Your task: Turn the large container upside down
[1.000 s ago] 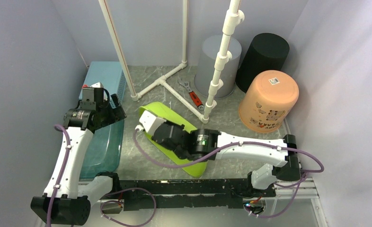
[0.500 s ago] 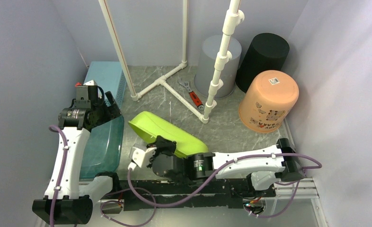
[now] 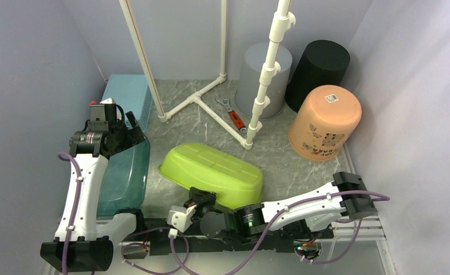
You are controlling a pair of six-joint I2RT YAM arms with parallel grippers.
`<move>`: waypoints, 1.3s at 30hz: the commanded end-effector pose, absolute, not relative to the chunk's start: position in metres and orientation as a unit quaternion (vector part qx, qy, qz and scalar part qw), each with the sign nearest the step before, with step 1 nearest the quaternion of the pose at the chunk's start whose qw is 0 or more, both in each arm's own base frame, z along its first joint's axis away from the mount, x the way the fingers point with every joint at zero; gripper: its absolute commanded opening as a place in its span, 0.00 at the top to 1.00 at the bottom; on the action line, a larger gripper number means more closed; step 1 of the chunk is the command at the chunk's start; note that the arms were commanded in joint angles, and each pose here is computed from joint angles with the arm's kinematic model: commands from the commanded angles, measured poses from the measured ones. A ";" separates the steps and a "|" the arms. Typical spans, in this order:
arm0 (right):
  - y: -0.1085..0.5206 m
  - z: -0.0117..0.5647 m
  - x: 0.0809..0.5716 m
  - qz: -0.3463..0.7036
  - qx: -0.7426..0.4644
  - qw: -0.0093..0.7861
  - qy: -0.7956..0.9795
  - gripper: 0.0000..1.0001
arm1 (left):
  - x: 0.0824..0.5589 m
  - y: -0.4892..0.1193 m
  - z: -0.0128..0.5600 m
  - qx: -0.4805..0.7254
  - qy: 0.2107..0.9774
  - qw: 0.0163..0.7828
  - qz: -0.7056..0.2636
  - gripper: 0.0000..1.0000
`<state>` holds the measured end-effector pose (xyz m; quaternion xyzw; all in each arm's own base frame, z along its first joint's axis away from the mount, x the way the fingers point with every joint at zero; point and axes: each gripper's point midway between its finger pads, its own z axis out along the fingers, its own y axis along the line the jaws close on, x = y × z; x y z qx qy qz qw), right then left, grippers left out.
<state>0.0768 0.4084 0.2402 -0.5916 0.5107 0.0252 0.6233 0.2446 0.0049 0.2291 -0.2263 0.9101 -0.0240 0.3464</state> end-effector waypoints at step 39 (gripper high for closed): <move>0.423 0.084 0.031 -0.002 -0.681 0.603 0.415 0.90 | 0.242 0.000 0.239 -0.195 0.909 0.367 -0.042 0.06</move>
